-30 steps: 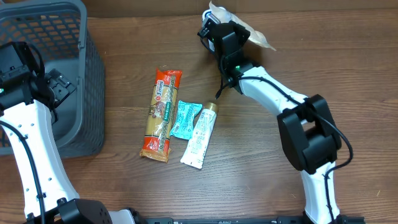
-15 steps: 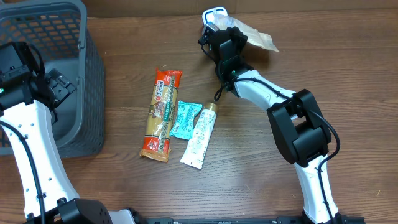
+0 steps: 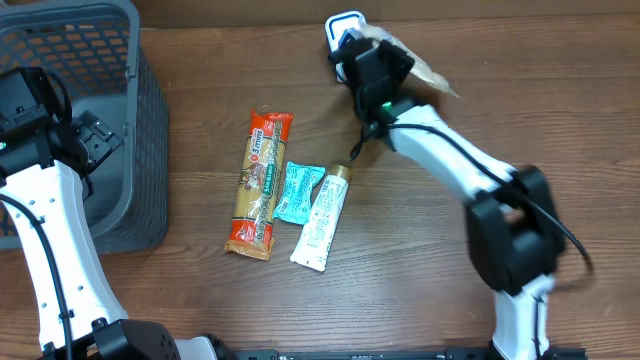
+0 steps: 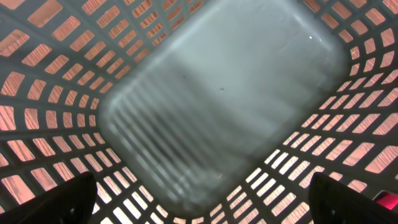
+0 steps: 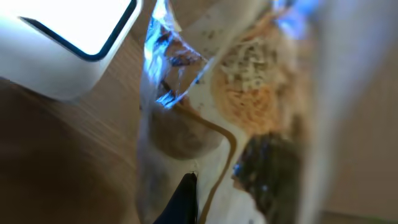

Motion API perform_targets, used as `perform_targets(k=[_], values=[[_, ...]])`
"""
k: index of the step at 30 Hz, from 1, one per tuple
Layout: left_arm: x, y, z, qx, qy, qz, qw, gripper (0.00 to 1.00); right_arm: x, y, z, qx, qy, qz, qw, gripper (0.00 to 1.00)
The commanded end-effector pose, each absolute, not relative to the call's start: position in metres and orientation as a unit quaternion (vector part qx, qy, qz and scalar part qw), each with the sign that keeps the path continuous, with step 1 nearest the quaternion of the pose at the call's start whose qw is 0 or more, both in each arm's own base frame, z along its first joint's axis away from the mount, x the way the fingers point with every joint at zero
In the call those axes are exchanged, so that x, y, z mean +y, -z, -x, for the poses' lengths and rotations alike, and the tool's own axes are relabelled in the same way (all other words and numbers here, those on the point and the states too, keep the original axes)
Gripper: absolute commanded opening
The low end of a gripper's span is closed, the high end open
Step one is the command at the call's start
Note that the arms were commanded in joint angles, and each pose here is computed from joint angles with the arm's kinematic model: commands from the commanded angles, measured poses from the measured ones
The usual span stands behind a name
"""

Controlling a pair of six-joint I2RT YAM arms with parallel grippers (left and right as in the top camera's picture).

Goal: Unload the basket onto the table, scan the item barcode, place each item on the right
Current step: 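Lift the clear bag and hold it under the white scanner, then carry the bag back and set it down at the table's right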

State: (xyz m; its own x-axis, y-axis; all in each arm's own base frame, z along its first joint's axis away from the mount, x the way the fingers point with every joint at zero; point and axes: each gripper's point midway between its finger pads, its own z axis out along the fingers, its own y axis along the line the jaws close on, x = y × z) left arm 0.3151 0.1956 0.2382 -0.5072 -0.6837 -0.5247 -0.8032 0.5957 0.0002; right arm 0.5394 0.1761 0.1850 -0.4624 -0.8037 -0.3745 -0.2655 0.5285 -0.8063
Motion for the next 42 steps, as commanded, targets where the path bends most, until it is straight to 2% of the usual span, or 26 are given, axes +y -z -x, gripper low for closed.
perform_targets(k=[1,8,13,18,22,25,29,32,34,36,38,42], values=[[0.193,-0.235,-0.315,0.858,-0.116,0.439,0.24,0.99,0.177,-0.275,-0.512,0.816,0.188,0.24,0.491,0.04],[0.193,-0.235,-0.315,0.858,-0.116,0.439,0.24,1.0,0.149,-0.306,-0.445,0.888,-0.093,0.112,0.436,0.04],[0.193,-0.235,-0.315,0.858,-0.116,0.439,0.24,1.0,0.097,-0.297,-0.419,0.913,-0.212,-0.002,0.349,0.04],[0.193,-0.235,-0.315,0.858,-0.116,0.439,0.24,1.0,0.031,-0.258,-0.417,0.911,-0.257,-0.127,0.297,0.04],[0.193,-0.235,-0.315,0.858,-0.116,0.439,0.24,1.0,-0.013,-0.214,-0.417,0.886,-0.296,-0.218,0.282,0.04],[0.193,-0.235,-0.315,0.858,-0.116,0.439,0.24,1.0,-0.036,-0.182,-0.415,0.872,-0.305,-0.25,0.289,0.04],[0.193,-0.235,-0.315,0.858,-0.116,0.439,0.24,0.99,-0.058,-0.132,-0.401,0.867,-0.285,-0.291,0.286,0.04],[0.193,-0.235,-0.315,0.858,-0.116,0.439,0.24,0.99,-0.078,-0.091,-0.378,0.88,-0.213,-0.336,0.26,0.04],[0.193,-0.235,-0.315,0.858,-0.116,0.439,0.24,0.99,-0.087,-0.078,-0.366,0.886,-0.175,-0.354,0.242,0.12],[0.193,-0.235,-0.315,0.858,-0.116,0.439,0.24,1.0,-0.093,-0.073,-0.359,0.889,-0.151,-0.365,0.231,0.39],[0.193,-0.235,-0.315,0.858,-0.116,0.439,0.24,1.0,-0.094,-0.074,-0.359,0.889,-0.149,-0.365,0.232,0.53],[0.193,-0.235,-0.315,0.858,-0.116,0.439,0.24,1.0,-0.093,-0.086,-0.361,0.89,-0.153,-0.365,0.225,0.65]])
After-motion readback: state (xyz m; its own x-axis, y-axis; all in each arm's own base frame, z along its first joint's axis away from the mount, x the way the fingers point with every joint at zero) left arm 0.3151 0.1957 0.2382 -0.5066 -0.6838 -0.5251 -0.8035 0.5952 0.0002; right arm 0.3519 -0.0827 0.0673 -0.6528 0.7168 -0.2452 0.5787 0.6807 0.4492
